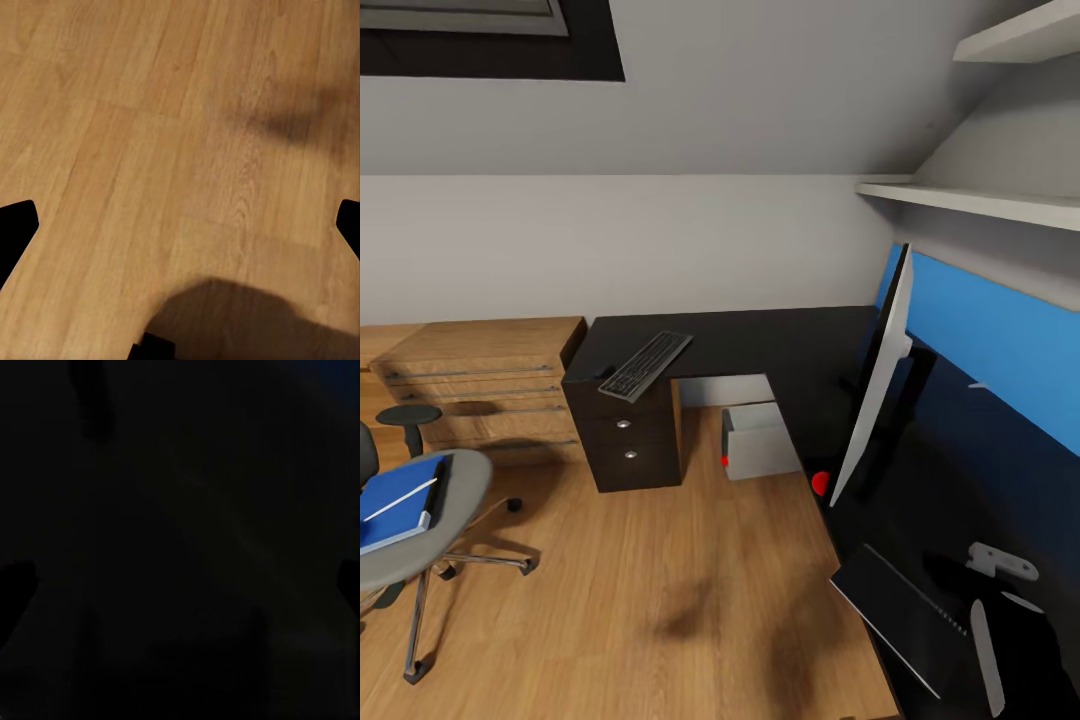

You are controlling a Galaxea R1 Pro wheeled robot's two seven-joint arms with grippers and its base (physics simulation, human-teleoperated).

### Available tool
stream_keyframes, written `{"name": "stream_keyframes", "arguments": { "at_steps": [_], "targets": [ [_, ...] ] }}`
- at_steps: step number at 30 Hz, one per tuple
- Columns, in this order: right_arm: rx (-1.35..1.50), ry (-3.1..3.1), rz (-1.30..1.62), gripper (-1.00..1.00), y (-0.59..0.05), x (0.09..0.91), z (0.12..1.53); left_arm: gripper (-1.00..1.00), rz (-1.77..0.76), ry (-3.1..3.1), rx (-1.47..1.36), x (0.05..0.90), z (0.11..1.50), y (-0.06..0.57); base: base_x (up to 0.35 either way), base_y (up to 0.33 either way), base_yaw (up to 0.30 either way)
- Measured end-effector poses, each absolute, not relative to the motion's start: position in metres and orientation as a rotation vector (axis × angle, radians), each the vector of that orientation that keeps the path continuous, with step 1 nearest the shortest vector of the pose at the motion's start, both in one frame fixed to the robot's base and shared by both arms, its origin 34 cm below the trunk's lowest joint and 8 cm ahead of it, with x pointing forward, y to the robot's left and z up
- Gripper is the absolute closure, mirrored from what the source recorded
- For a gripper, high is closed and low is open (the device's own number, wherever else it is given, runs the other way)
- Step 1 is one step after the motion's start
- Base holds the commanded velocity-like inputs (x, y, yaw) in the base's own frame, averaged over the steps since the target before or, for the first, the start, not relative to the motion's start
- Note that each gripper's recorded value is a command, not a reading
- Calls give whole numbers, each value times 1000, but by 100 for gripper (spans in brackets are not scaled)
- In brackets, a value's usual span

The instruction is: In the bedroom, organize the workspace by keeping the computer under the desk, ensuring the monitor is on the desk, placing the keyboard on the desk next to the monitor, placing the mouse on the desk next to the keyboard, moving the folder from the swivel chair onto the desk next to the mouse, stacking the notebook on top of the folder with the pen on top of the notebook, and positioning the swivel chair next to the desk.

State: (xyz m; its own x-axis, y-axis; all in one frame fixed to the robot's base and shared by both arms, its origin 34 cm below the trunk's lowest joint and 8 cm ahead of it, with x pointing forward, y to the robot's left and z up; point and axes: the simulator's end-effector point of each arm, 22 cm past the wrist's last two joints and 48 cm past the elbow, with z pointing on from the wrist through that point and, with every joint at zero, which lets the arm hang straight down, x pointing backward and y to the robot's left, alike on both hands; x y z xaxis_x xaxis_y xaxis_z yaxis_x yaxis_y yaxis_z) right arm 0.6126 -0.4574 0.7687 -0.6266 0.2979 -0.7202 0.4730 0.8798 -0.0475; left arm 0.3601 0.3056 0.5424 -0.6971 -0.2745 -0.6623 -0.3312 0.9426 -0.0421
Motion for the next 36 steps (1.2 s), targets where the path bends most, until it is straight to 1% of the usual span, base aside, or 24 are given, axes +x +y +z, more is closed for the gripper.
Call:
{"name": "stream_keyframes", "arguments": {
  "at_steps": [11,31,36],
  "targets": [
    [560,2381,-313,-100,-464,593,734,-100,107,2381,-428,360,542,306,1,-1,0],
    [566,2382,-307,-100,-466,593,733,-100,108,2380,-429,360,542,306,0,0,0],
    [561,2383,-320,-100,-467,593,733,-100,108,2380,-429,360,542,306,-96,78,0]
  ]
}}
